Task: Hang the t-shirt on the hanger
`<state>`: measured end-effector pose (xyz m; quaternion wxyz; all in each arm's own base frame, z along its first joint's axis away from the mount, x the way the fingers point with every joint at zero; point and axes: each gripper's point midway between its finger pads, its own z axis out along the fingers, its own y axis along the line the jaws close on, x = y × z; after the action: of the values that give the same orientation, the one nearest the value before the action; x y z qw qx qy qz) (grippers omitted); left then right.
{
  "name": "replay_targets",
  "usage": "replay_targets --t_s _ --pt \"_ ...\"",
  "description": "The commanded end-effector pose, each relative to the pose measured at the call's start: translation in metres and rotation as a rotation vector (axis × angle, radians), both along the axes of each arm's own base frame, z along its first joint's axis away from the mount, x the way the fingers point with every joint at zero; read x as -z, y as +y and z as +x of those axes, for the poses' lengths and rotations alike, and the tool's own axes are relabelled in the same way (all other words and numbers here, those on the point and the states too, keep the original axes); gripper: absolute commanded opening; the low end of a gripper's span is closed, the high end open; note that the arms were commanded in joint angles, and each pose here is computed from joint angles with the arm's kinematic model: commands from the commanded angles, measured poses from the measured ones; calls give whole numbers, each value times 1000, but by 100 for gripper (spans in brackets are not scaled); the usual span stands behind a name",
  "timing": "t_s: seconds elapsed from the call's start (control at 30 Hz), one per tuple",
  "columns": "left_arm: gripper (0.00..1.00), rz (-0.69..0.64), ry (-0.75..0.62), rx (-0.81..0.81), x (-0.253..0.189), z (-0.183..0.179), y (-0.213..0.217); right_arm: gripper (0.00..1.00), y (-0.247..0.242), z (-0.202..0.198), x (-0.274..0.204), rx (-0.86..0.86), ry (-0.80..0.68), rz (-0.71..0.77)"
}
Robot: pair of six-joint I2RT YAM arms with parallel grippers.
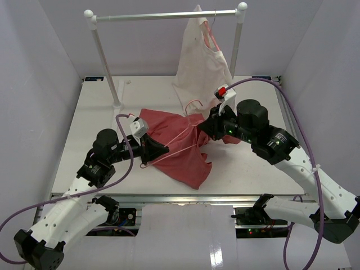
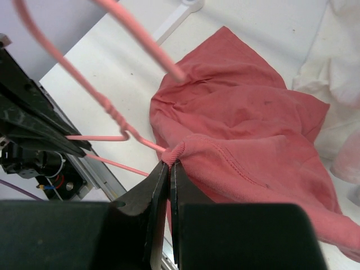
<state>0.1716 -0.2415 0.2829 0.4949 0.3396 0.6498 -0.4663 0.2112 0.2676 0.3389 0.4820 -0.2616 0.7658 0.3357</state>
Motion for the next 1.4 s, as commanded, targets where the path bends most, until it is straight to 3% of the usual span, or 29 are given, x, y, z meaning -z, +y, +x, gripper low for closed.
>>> replay_targets --t_s 0.0,0.33,0.7,0.73,0.87,0.93,1.13,1.37 --pt "0 -70 33 -13 0 9 -9 8 12 -8 -25 -53 -41 121" --pt "0 -240 -62 23 -18 -9 -5 8 3 -9 -12 -16 -31 116" --pt "0 -286 -70 78 7 -14 -12 11 10 -10 -16 -47 -29 137" --pt "0 -290 -76 86 8 -15 -12 13 11 -11 -16 -53 -31 138" --pt "0 -276 -73 88 21 -10 -17 42 15 -22 -23 -131 -71 161" --pt "0 -270 -72 97 24 -9 -18 49 17 -27 -25 -167 -81 164" --pt "0 -293 -91 129 26 -18 -17 56 16 -29 -15 -204 -105 93" --pt "0 -300 -110 136 28 -24 -14 57 -22 -11 -12 -120 -328 -106"
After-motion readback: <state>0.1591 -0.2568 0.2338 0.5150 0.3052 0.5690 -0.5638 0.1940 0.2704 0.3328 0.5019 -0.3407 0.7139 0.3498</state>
